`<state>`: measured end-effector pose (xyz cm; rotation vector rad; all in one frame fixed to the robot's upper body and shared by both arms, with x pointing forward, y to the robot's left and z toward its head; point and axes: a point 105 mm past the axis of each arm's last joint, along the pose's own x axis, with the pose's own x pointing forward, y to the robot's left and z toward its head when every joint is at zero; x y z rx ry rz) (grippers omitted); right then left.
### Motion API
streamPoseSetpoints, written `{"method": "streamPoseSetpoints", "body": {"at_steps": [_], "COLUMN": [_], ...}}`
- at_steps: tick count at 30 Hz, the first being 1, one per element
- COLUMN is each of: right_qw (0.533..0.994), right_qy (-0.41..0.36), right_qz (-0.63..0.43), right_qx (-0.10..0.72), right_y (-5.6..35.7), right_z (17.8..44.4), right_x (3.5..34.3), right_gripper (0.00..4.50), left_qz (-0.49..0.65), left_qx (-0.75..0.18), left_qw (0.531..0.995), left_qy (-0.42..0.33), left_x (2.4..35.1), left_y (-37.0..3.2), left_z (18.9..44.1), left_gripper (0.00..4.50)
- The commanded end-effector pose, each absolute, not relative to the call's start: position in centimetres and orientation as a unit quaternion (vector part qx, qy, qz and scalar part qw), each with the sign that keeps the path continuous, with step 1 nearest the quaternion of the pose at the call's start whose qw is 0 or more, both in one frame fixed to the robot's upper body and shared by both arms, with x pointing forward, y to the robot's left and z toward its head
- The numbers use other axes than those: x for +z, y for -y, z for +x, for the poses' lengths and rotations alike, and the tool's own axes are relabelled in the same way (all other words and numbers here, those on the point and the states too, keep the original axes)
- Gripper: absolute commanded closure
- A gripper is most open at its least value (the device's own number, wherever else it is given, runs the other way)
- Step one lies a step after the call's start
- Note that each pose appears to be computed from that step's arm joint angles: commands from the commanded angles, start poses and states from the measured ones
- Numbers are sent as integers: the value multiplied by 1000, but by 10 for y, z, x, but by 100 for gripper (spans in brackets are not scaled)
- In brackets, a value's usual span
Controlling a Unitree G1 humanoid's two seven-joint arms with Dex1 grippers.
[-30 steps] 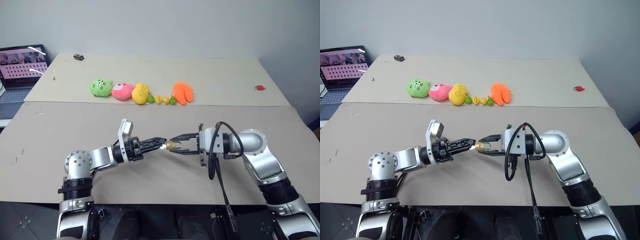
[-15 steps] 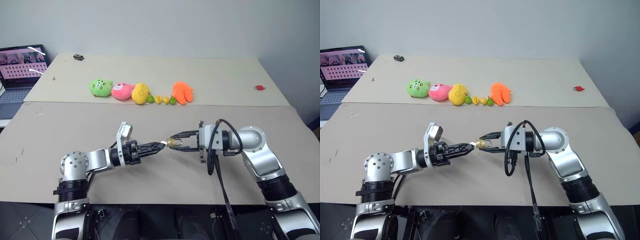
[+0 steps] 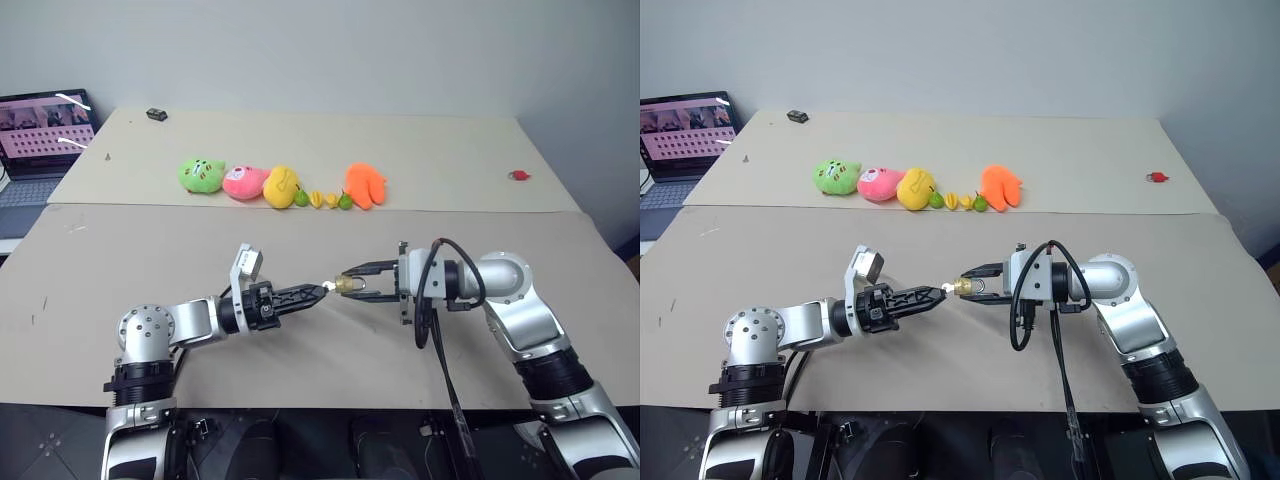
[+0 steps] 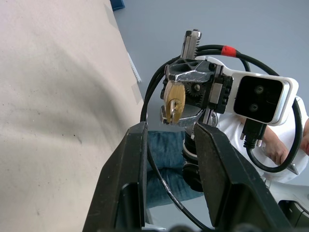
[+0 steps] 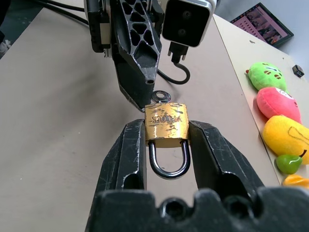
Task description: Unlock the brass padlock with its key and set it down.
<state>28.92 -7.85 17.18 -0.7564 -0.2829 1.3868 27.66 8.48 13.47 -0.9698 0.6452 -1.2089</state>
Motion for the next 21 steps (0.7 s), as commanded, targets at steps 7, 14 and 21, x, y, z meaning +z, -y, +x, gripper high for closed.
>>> {"method": "streamPoseSetpoints", "body": {"at_steps": [7, 14, 21], "right_qw": [684, 687, 686], "right_qy": [162, 160, 162], "right_qz": [-353, -349, -350], "right_qx": [618, 617, 616], "right_y": [77, 77, 77], "right_z": [282, 282, 283], "right_x": [191, 190, 191], "right_gripper": [359, 359, 359], "left_qz": [-437, -439, -440], "left_qx": [-538, -531, -530], "left_qw": [665, 672, 673], "left_qy": [-277, -272, -270], "left_x": [137, 137, 137], "left_y": [-82, -83, -81], "left_z": [278, 282, 282], "left_gripper": [294, 294, 294]}}
